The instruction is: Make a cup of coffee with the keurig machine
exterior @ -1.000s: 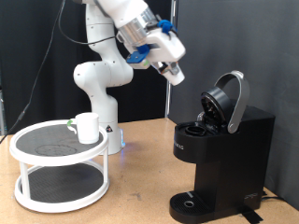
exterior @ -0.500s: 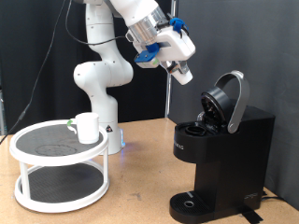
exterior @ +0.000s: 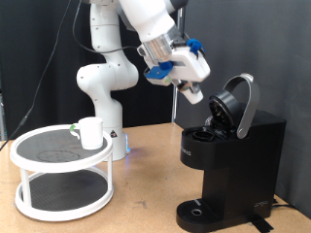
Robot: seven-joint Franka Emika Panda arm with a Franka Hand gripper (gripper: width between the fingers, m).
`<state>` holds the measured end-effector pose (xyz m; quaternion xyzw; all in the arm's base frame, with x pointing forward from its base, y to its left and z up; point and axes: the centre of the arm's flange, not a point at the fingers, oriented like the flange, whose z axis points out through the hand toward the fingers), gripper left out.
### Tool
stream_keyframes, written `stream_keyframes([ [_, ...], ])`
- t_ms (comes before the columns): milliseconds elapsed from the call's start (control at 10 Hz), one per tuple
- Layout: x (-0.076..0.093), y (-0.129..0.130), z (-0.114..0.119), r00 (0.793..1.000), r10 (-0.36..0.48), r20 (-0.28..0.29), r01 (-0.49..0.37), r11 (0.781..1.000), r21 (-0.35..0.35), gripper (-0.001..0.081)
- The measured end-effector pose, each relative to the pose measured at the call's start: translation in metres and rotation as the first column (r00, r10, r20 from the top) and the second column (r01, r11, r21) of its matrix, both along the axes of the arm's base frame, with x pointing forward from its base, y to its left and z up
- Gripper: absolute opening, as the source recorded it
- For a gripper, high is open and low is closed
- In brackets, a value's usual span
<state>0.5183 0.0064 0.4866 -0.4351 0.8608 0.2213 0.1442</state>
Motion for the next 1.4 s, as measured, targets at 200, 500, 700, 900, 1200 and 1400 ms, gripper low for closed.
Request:
stream_keyframes([
  [200,0.001,0.009,-0.018,1.0,0.01,-0.005,-0.011,0.999,-0.035,0.0455],
  [500,0.002,0.021,-0.043,1.0,0.012,0.004,-0.011,0.997,-0.075,0.0455],
  [700,-0.002,0.029,-0.057,1.0,0.018,-0.002,-0.018,0.996,-0.086,0.0455],
  [900,-0.003,0.036,-0.067,0.999,0.027,-0.016,-0.029,0.995,-0.091,0.0455],
  [1200,-0.004,0.042,-0.078,0.999,0.031,-0.019,-0.033,0.995,-0.099,0.0455],
  [1400,-0.004,0.044,-0.083,0.999,0.033,-0.027,-0.035,0.994,-0.102,0.0455],
])
